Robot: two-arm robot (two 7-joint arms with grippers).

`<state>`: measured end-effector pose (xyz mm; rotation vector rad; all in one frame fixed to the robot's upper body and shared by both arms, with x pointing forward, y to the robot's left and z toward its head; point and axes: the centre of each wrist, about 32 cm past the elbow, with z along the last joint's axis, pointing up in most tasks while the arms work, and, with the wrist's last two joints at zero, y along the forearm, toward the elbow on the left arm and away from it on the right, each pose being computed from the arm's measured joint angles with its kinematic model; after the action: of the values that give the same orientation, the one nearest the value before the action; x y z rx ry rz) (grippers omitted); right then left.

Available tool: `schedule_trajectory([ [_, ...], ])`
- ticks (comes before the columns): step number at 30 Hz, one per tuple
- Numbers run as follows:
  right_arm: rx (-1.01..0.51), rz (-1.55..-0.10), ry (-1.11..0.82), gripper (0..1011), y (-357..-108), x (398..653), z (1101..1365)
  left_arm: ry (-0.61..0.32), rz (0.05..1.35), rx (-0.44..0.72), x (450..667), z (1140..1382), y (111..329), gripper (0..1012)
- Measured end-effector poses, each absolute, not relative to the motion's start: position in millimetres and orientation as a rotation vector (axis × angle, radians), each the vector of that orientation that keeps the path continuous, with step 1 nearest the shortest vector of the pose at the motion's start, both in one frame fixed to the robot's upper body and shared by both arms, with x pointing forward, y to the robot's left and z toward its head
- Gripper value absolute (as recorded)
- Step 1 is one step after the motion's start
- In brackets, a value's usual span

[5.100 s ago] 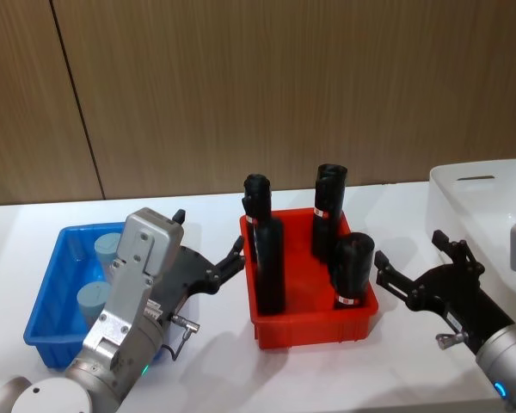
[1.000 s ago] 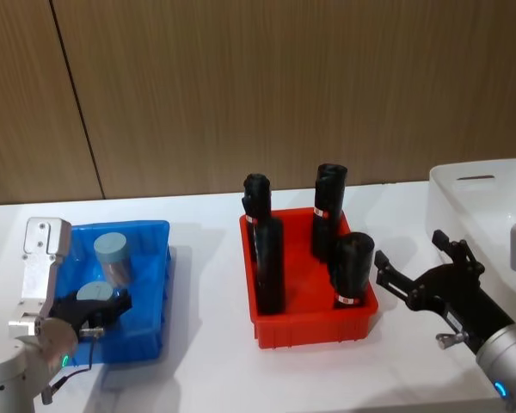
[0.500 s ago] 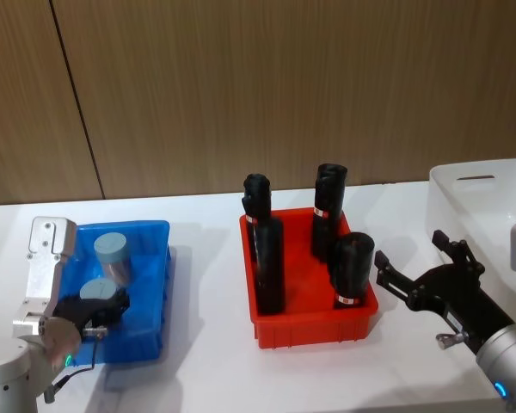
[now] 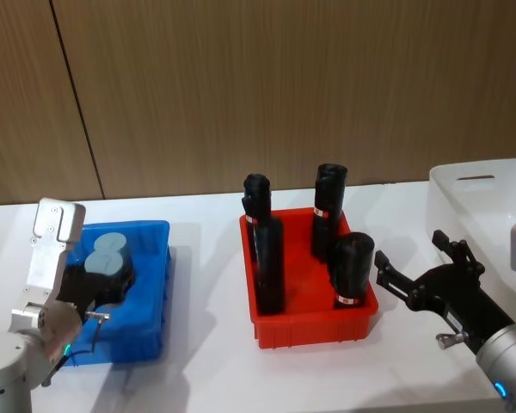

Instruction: Pick the cotton swabs from the blue box and place them into the white box.

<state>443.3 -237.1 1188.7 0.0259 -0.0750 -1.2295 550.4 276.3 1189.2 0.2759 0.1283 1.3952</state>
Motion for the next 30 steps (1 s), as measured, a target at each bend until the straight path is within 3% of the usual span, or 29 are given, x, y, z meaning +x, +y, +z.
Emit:
schedule_trajectory([
  [14, 0.026, -1.229, -0.075, 1002, -237.1, 443.3, 1188.7, -0.017, 1.232, 0.225, 542.5, 1215.6, 282.7, 670],
  [30, 0.026, -1.229, -0.075, 1002, -237.1, 443.3, 1188.7, -0.05, 0.996, 0.143, 539.0, 1234.8, 297.5, 670],
])
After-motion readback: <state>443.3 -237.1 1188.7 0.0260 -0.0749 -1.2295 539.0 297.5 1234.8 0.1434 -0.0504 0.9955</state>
